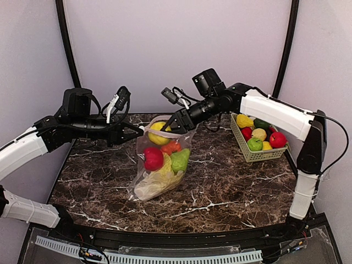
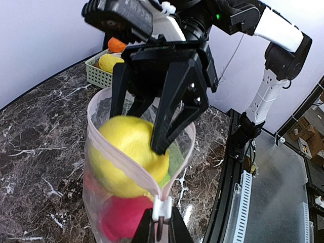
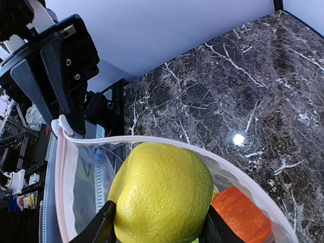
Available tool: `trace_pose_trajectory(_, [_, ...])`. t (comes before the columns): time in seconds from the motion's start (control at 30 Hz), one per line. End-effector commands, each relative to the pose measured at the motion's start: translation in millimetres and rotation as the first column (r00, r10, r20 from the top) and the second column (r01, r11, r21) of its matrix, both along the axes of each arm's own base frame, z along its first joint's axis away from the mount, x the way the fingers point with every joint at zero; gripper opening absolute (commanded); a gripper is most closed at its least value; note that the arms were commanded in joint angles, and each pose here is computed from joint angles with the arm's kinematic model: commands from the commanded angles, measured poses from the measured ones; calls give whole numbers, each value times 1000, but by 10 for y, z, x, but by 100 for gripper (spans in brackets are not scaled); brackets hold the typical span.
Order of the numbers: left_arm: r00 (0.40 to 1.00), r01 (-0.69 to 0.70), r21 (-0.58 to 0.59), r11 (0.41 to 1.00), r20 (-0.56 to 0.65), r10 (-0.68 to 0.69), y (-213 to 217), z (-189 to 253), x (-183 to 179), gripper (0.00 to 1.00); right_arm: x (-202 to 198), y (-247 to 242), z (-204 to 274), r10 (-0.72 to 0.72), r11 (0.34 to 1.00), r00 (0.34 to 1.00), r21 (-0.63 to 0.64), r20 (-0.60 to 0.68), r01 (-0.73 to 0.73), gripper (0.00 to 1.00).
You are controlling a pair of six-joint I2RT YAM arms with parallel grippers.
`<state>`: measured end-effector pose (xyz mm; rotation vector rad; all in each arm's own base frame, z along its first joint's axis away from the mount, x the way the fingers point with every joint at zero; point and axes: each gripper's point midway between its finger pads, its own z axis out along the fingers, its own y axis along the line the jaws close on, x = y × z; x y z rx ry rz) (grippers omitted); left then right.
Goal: Place the food in the zip-top bag and seal the zipper
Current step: Place the fake fruit in the zipper food storage bag.
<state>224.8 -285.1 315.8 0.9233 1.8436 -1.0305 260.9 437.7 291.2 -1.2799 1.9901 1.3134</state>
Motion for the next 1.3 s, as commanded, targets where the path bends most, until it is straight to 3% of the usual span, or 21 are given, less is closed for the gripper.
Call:
trace_pose_trajectory(0.0, [999,26,-42,999,30,-25,-24,150,-43,1,-157,253,-34,72,997,997,20,-8,-71,49])
trace_pose_trajectory(0.43, [996,-2,-57,998,89,7,24,267,-15,1,-281,340,-672,69,990,995,-121,-70,-77,52])
trace_pose_trajectory(0.73, [997,-2,-50,999,78,6,32,231,-26,1,-222,286,-426,18,996,1000,-84,9,-17,78])
trace_pose_trajectory(1.03, [996,-12,-43,999,84,16,71,214,-47,1,-174,129,-125,-61,996,993,-56,96,67,87])
trace_pose_trajectory(1.27, [997,-20,-36,999,76,23,81,176,-43,1,-33,-219,223,-217,974,957,-24,190,225,93])
